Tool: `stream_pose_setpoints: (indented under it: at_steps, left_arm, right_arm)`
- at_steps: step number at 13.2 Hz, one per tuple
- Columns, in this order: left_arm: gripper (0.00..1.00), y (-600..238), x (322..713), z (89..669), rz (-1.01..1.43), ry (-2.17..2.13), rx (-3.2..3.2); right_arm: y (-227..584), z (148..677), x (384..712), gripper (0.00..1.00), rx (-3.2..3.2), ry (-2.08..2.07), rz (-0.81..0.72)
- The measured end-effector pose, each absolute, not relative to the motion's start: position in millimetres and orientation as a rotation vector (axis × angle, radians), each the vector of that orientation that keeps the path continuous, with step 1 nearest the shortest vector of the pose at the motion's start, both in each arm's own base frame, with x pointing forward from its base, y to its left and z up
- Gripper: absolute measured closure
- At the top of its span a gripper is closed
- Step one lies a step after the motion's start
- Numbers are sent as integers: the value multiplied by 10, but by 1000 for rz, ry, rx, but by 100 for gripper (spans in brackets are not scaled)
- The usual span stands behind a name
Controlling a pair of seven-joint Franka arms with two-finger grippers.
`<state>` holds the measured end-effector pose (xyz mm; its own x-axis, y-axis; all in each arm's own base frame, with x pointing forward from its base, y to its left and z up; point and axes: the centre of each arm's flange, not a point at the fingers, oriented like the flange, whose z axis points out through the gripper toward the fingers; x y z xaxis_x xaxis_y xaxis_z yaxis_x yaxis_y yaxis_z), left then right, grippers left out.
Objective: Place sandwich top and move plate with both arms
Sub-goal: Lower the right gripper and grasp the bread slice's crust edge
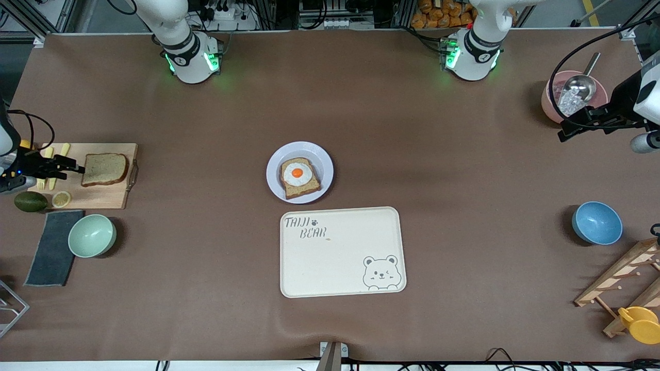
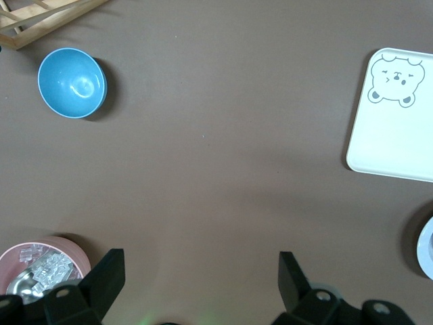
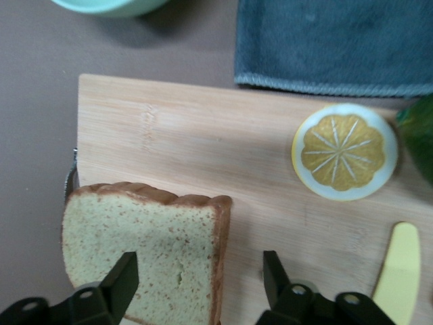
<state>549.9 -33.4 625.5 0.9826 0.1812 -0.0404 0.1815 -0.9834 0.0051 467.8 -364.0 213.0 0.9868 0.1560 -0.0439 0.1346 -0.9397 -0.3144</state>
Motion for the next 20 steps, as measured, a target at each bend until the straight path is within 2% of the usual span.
stream_pose_setpoints:
  at_steps: [2, 3, 4, 5, 6, 7, 13, 14, 15, 18, 20]
  left_arm:
    - [0, -333, 5499, 6242, -67, 286, 3118]
    - [0, -342, 5498, 6241, -69, 285, 3109]
    - [0, -349, 5498, 6240, -72, 285, 3099]
    - [0, -349, 5498, 6238, -73, 286, 3094]
    - [0, -342, 5498, 6237, -74, 288, 3092]
    - [0, -336, 5499, 6238, -74, 290, 3089]
    - [0, -244, 5505, 6240, -74, 295, 3068]
    - [0, -194, 5507, 6241, -73, 284, 3066]
    - [0, -151, 5508, 6243, -73, 276, 3058]
    - [0, -130, 5505, 6250, -72, 270, 3045]
    - [0, -153, 5501, 6257, -70, 264, 3044]
  right_arm:
    - [-3701, 2007, 4603, 27, -2801, -191, 101]
    - [-3716, 1979, 4584, 34, -2797, -183, 102]
    - [-3723, 1972, 4576, 34, -2796, -180, 102]
    - [-3725, 1972, 4575, 40, -2796, -179, 102]
    - [-3723, 1972, 4576, 40, -2795, -179, 101]
    - [-3721, 1972, 4578, 44, -2795, -179, 101]
    - [-3690, 1877, 4566, 48, -2766, -145, 96]
    - [-3682, 1858, 4560, 54, -2760, -140, 97]
    - [-3681, 1854, 4558, 55, -2759, -139, 98]
    - [-3673, 1853, 4558, 83, -2754, -137, 98]
    - [-3674, 1853, 4558, 87, -2754, -137, 98]
